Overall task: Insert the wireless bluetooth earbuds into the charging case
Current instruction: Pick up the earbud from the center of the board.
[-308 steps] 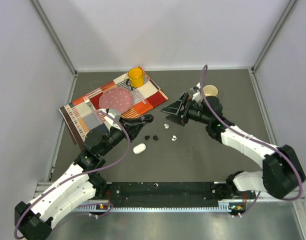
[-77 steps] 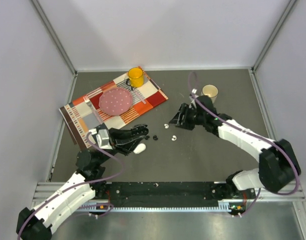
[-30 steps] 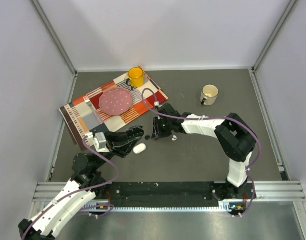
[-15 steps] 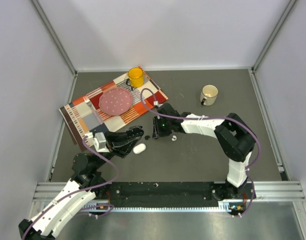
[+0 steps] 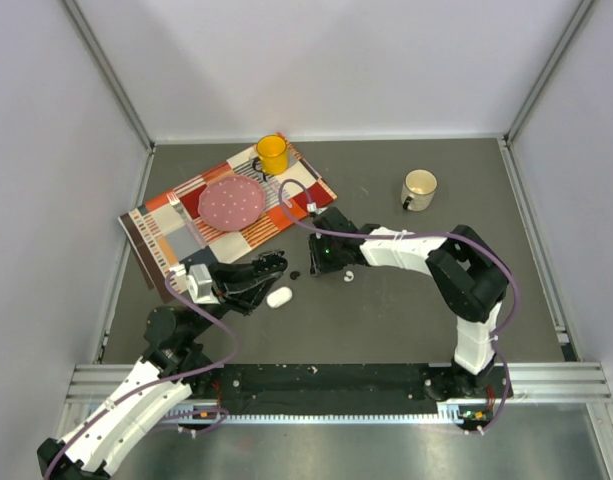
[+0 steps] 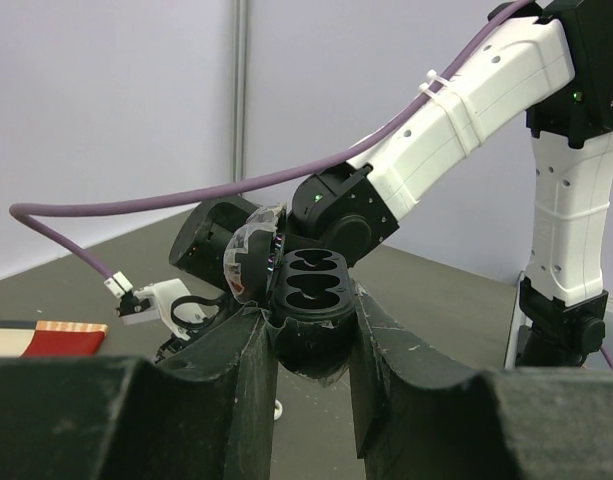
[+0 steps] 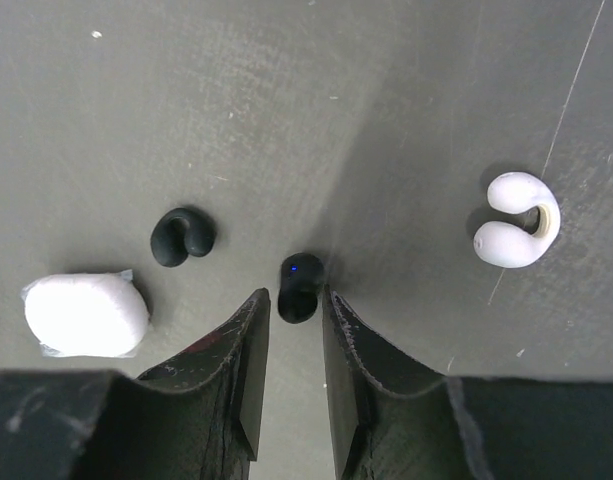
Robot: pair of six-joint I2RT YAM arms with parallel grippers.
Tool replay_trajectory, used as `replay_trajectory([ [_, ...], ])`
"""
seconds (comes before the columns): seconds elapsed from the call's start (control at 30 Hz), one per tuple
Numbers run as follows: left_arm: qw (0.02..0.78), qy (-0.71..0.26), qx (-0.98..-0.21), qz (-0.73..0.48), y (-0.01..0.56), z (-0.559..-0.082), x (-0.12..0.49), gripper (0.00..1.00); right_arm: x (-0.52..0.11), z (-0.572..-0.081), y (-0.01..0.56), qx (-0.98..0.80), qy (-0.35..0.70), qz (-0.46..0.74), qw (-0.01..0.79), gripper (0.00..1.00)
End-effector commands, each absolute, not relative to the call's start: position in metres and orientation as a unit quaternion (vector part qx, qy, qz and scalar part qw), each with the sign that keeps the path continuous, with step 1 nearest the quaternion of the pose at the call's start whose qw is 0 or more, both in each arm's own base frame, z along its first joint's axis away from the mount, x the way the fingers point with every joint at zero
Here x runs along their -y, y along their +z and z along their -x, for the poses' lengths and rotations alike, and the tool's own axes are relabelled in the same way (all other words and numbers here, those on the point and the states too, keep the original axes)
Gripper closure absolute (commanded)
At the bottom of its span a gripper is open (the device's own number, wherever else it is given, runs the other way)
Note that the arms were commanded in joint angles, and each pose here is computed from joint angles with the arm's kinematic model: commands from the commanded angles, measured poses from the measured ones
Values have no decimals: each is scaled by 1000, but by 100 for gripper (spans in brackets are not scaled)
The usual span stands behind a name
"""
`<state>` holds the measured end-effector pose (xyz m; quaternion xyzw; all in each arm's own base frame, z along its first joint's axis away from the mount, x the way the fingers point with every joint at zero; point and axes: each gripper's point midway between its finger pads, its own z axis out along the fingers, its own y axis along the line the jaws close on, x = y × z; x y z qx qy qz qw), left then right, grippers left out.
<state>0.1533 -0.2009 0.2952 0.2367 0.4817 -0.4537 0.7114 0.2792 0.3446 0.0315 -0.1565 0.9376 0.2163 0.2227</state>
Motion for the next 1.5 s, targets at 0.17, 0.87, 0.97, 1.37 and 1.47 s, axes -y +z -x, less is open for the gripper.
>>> replay_trajectory([
  [0.17, 722, -459, -464, -227, 312, -150, 198, 100, -352, -288, 38, -932, 204, 171, 245, 77],
  [0.87, 720, -460, -471, -223, 308, -153, 198, 100, -355, -291, 52, -929, 208, 171, 255, 73],
  [0.97, 719, -460, -471, -223, 307, -153, 198, 100, -353, -291, 51, -929, 206, 171, 255, 75],
  [1.37, 719, -460, -469, -227, 306, -151, 199, 100, -357, -290, 56, -929, 216, 162, 254, 86],
  [1.47, 718, -460, -470, -226, 306, -152, 199, 100, -357, -290, 55, -929, 216, 162, 252, 85],
])
